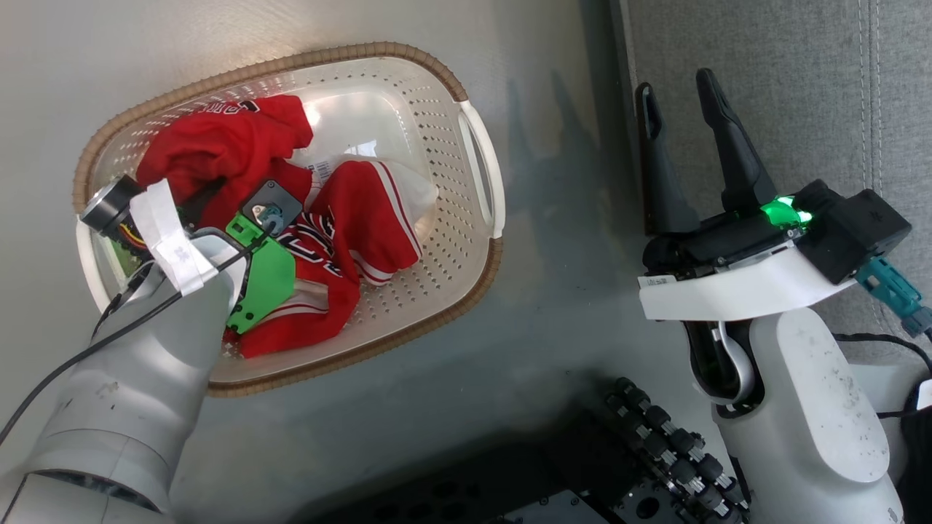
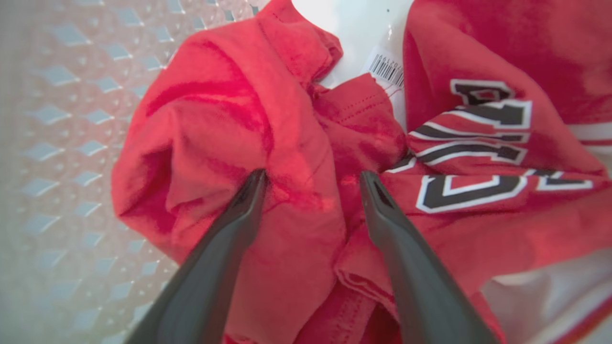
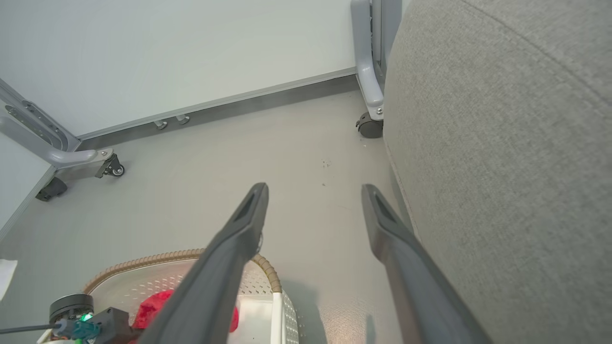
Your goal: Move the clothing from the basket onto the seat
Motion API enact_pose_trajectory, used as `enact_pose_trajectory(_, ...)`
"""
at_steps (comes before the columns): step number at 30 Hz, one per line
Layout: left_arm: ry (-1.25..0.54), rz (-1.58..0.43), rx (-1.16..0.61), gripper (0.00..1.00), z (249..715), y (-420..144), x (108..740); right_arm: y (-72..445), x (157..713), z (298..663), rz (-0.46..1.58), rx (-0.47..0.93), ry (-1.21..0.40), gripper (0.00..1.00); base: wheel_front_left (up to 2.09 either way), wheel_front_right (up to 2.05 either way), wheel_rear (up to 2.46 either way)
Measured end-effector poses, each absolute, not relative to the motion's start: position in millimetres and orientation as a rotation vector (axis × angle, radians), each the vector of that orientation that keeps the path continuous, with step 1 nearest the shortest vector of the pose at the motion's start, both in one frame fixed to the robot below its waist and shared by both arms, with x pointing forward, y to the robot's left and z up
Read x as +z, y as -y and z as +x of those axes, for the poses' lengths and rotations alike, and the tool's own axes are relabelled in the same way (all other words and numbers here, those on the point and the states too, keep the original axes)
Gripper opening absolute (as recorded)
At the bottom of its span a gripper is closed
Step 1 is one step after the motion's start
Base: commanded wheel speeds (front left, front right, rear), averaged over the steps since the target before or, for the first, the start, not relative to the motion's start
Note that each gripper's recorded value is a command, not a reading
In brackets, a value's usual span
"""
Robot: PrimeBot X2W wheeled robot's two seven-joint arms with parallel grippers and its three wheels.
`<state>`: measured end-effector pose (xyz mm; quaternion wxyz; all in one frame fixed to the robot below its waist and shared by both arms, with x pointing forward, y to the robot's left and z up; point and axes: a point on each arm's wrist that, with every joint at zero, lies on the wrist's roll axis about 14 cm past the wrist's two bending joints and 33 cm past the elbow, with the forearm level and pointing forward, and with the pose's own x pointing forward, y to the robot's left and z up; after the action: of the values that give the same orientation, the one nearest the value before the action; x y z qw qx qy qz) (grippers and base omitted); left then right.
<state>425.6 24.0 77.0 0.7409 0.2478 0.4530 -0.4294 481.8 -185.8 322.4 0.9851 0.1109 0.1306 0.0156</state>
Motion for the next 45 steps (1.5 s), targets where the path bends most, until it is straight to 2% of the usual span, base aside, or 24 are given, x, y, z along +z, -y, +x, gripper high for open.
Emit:
enact_pose_trajectory(13, -1.042, 0.576, -0.877, 1.0, 437.3, -32.2, 45.0, 193.3, 308.3, 478.4, 0.231, 0.009, -0.296, 1.0, 0.0, 0.0, 0.0)
enact_pose_trajectory(15, -1.052, 0.573, -0.871, 0.29, 437.3, -32.7, 41.2, 194.9, 305.8, 477.0, 0.228, 0.005, -0.304, 1.0, 0.0, 0.0, 0.0)
enact_pose_trajectory(16, -1.052, 0.573, -0.873, 0.0, 437.1, -32.4, 40.1, 195.3, 304.9, 476.5, 0.227, 0.004, -0.307, 1.0, 0.0, 0.0, 0.0)
enact_pose_trajectory(30, -0.945, 0.528, -0.927, 0.0, 443.9, -15.0, 66.1, 191.9, 321.7, 483.9, 0.207, 0.027, -0.266, 1.0, 0.0, 0.0, 0.0)
enact_pose_trajectory(45, -0.724, 0.261, -0.847, 0.0, 459.5, 22.9, 173.9, 192.5, 378.8, 473.6, 0.152, 0.031, -0.166, 1.0, 0.0, 0.0, 0.0)
